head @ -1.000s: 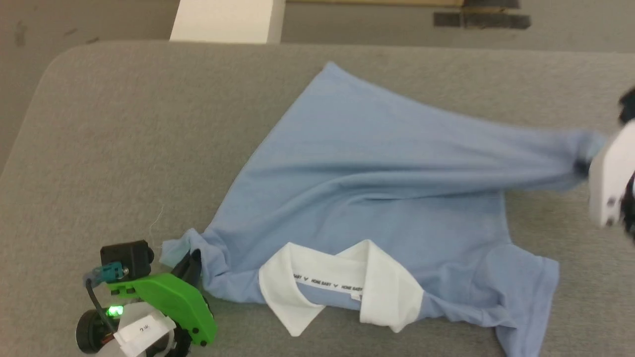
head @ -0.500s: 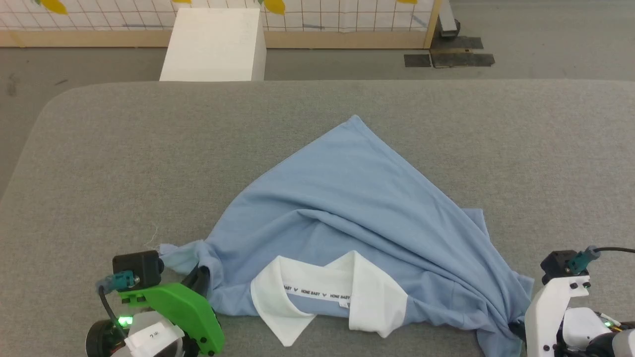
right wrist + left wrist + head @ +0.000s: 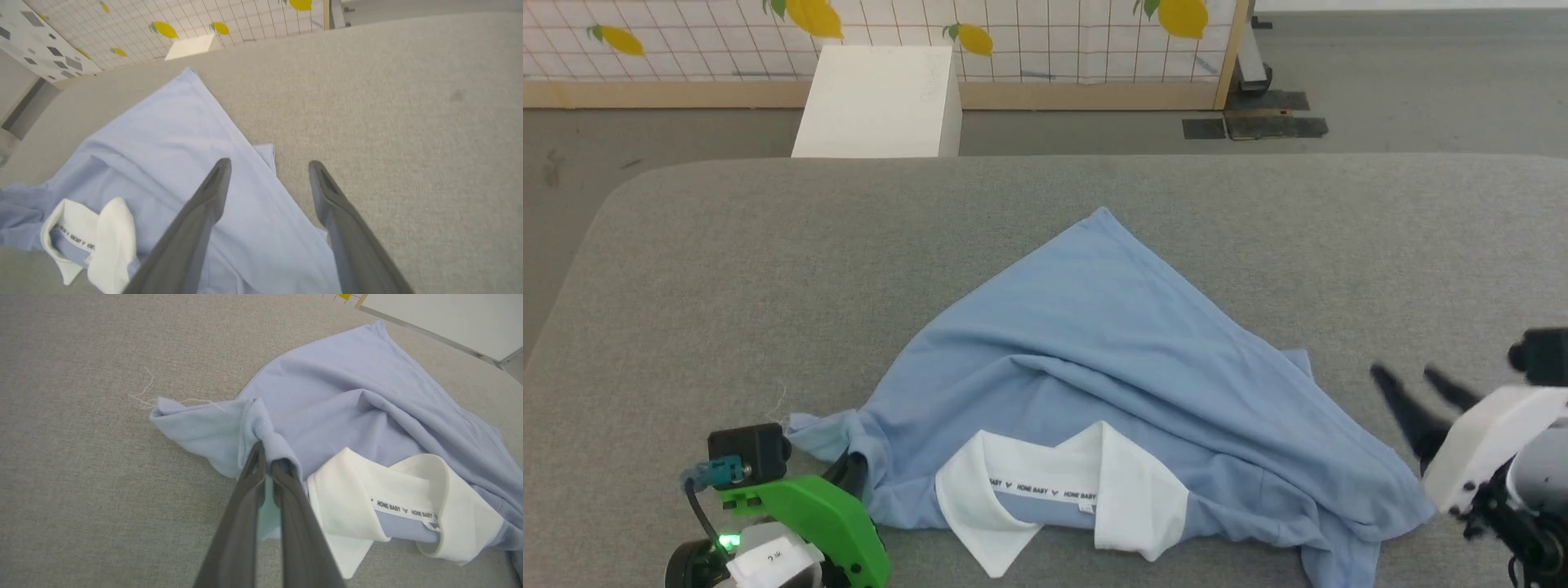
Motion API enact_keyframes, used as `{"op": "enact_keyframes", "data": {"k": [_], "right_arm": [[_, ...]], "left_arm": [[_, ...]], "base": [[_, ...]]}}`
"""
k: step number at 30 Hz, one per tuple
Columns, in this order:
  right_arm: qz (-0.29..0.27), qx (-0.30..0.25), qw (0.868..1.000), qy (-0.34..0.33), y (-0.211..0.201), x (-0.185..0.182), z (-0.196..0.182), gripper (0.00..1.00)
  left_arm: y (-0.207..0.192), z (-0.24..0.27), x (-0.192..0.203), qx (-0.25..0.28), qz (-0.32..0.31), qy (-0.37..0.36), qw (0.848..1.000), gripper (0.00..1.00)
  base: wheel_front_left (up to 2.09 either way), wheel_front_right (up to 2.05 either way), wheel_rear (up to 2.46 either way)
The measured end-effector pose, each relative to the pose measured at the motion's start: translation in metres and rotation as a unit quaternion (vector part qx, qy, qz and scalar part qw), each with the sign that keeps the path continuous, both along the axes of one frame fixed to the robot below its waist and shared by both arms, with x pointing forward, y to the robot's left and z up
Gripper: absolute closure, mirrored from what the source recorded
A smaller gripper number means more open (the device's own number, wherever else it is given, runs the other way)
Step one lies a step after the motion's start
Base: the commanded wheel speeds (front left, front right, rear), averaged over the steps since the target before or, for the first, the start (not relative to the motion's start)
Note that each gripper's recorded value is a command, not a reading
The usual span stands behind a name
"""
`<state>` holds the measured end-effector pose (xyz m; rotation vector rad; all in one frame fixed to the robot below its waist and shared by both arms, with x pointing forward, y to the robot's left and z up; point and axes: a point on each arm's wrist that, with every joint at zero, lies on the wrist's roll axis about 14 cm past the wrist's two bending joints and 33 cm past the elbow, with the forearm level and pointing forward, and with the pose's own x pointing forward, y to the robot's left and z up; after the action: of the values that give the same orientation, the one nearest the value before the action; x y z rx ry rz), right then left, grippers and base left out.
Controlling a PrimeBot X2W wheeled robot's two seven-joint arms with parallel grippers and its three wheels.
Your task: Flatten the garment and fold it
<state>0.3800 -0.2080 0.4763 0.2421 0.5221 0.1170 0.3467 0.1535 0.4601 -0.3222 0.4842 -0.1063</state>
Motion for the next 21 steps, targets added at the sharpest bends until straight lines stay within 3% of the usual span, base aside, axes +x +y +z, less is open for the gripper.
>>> {"op": "enact_keyframes", "data": {"k": [3, 7, 14, 21], "right_arm": [[-0.016, 0.002, 0.995, -0.100, -0.003, 0.016, 0.037, 0.00], [-0.019, 0.003, 0.986, -0.164, 0.001, 0.027, 0.057, 0.00], [0.016, 0.003, 0.984, -0.178, 0.027, 0.062, 0.060, 0.00], [0.086, -0.030, 0.981, -0.169, 0.068, 0.122, 0.069, 0.00]], "left_arm": [[-0.001, 0.001, -0.001, -0.002, -0.001, -0.001, 1.000, 1.00], [0.000, 0.000, -0.002, -0.003, 0.001, 0.000, 1.000, 1.00], [0.003, -0.002, -0.001, -0.002, 0.005, 0.003, 1.000, 1.00], [0.003, 0.004, 0.017, 0.000, 0.004, -0.014, 1.000, 1.00]], "base": [[0.00, 0.00, 0.00], [0.00, 0.00, 0.00], [0.00, 0.00, 0.00], [0.00, 0.00, 0.00]]}}
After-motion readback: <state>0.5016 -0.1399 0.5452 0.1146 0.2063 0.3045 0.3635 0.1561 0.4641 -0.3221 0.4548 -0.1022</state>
